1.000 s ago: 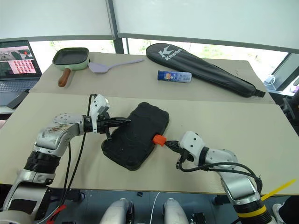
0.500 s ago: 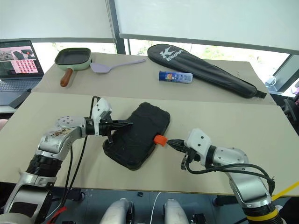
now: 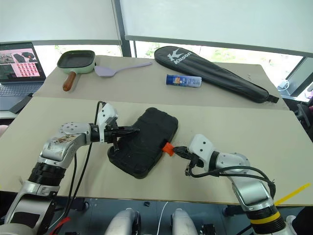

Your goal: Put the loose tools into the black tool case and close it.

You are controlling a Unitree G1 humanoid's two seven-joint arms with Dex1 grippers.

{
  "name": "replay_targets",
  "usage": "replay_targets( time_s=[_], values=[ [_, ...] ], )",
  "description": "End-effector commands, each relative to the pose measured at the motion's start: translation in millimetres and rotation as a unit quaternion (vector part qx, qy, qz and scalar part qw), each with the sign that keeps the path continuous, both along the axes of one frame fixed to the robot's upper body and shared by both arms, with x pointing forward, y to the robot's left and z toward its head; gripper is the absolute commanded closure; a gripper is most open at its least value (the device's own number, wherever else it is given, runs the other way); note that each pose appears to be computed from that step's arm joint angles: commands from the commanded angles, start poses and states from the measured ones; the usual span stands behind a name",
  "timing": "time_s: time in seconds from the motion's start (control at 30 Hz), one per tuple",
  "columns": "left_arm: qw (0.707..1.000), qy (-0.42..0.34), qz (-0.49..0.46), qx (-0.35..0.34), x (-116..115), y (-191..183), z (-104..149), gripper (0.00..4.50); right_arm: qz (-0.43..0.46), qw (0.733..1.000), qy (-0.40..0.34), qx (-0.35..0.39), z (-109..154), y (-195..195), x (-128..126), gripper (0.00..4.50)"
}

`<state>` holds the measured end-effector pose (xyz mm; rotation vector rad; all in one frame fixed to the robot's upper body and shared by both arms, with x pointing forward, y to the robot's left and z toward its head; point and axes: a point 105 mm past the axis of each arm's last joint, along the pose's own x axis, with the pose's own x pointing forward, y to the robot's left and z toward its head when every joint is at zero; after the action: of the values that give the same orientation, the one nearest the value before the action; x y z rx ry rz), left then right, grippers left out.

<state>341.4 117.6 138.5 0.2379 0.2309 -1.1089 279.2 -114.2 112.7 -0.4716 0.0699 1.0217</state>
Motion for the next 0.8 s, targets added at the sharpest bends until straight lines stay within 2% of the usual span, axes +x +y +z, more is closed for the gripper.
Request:
replay_targets(
  time_s=[0.03, 0.63, 0.8],
  values=[
    [0.999, 0.027, 0.014, 0.023, -2, 4, -18, 4.50, 0.010, 1.000, -0.028, 0.004, 8, 5, 4, 4.46],
    [0.999, 0.036, 0.022, 0.022, -5, 6, -25, 4.50, 0.038, 0.997, -0.038, 0.046, 12, 30, 8, 4.46],
    [0.999, 0.038, 0.025, 0.024, -7, 8, -26, 4.50, 0.035, 0.998, -0.039, 0.044, 14, 27, 8, 4.46]
  ],
)
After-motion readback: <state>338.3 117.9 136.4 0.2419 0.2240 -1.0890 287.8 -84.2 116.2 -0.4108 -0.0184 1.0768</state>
